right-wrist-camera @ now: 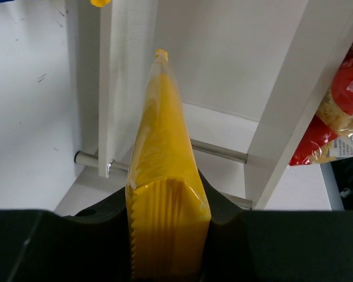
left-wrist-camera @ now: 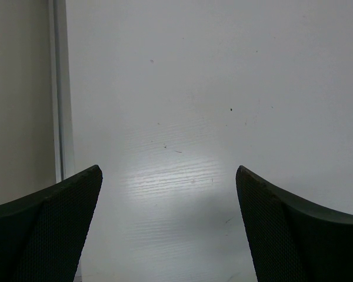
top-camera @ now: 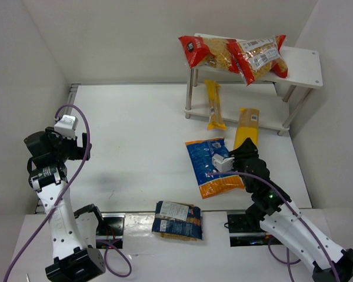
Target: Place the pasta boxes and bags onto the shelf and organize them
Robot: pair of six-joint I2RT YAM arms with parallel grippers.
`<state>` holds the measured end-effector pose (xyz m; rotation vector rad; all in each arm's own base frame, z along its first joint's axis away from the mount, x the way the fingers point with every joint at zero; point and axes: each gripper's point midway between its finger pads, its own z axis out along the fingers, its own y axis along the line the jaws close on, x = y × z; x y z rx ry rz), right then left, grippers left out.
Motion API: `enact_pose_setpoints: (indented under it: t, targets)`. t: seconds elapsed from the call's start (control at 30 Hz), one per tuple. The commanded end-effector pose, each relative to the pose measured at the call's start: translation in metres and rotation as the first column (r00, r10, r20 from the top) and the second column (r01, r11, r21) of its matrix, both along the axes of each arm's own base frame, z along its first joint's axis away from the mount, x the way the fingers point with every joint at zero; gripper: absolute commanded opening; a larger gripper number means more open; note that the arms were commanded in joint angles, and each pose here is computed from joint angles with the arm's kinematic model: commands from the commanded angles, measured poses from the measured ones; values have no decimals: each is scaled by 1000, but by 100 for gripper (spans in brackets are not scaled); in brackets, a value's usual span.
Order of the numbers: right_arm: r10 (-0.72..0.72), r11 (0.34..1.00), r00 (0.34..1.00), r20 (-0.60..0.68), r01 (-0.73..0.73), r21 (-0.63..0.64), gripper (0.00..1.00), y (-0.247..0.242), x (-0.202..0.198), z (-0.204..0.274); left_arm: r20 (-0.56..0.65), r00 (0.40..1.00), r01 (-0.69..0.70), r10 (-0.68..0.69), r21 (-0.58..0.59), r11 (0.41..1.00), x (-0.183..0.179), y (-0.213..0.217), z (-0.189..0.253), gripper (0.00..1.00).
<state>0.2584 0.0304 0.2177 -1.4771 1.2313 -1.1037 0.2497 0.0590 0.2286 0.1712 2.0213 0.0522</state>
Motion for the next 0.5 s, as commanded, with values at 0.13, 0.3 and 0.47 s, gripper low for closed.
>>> enact_pose_setpoints:
  t: [0.13, 0.3, 0.47]
  targets:
    - [-55, 997, 970, 237, 41, 62, 0, -7, 6, 48, 31, 999, -17, 17, 5, 1000, 1, 2, 7, 100]
    - [-71, 996, 973, 222, 55, 75, 0, -7, 28, 48, 31, 999, -17, 17, 5, 1000, 1, 2, 7, 100]
    - [-58, 997, 980, 191, 48, 57, 0, -3, 41, 42, 31, 999, -17, 17, 5, 1000, 1, 2, 7, 100]
